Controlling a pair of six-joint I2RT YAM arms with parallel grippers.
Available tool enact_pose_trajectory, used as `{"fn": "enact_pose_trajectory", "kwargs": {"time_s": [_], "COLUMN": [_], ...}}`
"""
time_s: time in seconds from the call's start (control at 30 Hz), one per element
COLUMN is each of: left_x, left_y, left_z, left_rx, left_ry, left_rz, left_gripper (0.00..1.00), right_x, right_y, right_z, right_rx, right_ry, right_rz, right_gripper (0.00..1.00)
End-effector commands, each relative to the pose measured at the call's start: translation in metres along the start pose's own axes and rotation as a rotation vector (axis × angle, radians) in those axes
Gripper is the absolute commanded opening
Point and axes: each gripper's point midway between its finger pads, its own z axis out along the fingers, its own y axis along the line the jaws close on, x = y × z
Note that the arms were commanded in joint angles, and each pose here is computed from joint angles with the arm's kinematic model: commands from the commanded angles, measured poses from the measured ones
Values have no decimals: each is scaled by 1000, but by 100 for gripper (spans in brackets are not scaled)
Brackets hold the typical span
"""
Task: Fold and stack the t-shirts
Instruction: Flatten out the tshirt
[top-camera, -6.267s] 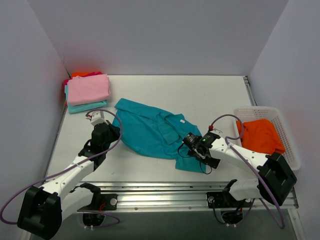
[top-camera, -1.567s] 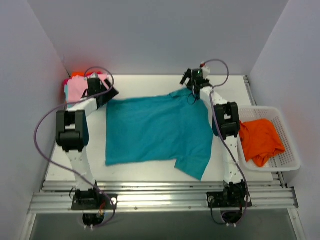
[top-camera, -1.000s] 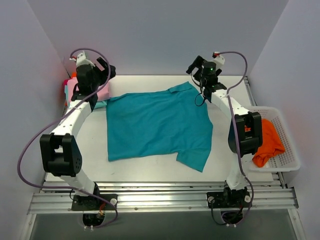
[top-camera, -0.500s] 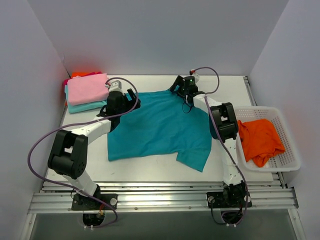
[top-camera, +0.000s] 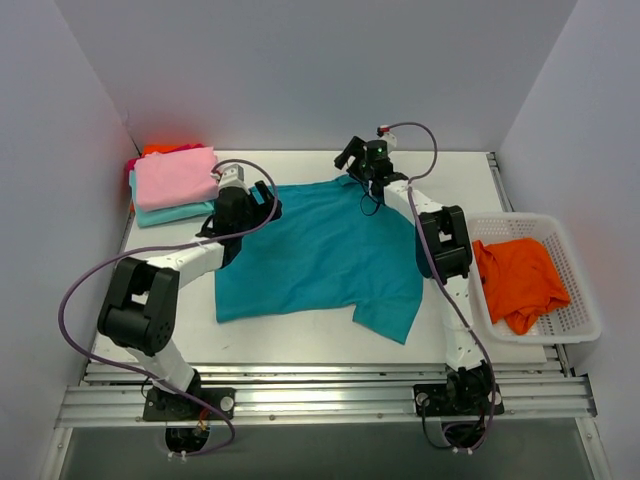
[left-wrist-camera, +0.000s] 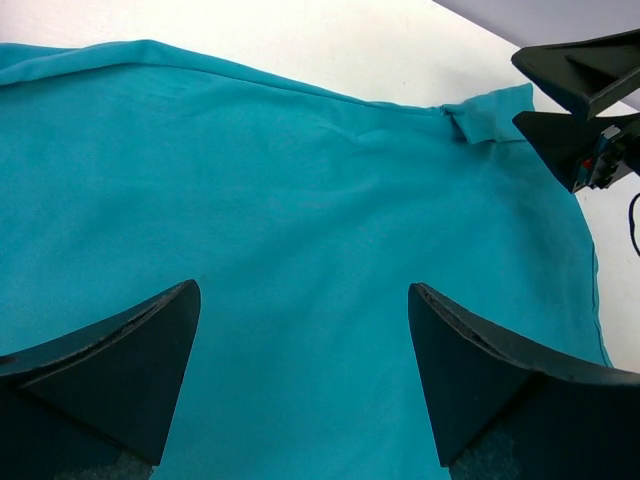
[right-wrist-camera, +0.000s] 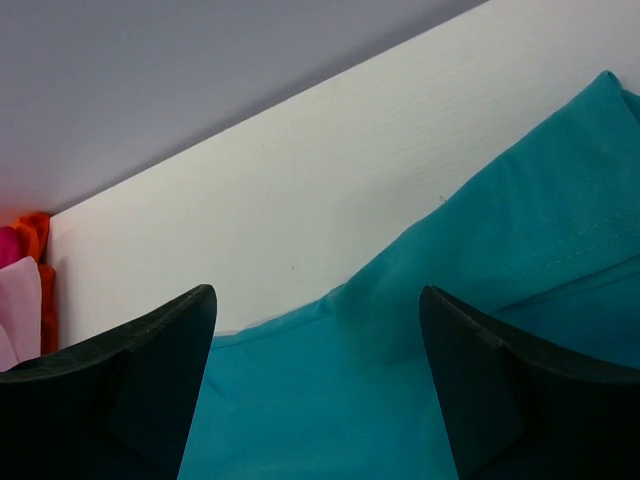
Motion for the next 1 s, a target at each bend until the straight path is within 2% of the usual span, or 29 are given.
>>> {"fn": "enact_pose_trajectory", "kwargs": {"time_s": [0.0,0.17,0.37,0.67,0.97], "left_x": [-5,3,11,12,16], "left_y": [-10,-5,-5,-2,1], "left_z": [6,11,17,14,17], "left_rx": [39,36,44,37,35], "left_ry": [-38,-28,-13,-16,-8], "left_rz": [8,9,5,10,15], "left_gripper": [93,92,91,91,91], "right_x": [1,15,24,41,31], "right_y": [10,8,27,20,12], "right_z": [0,-16,-27,-12,-4], "right_rx": [-9,6,-5,13,47], "right_ry": [12,33,32,55,31], "right_rz": [18,26,1,4,-20], "right_gripper": [78,77,77,77,76]}}
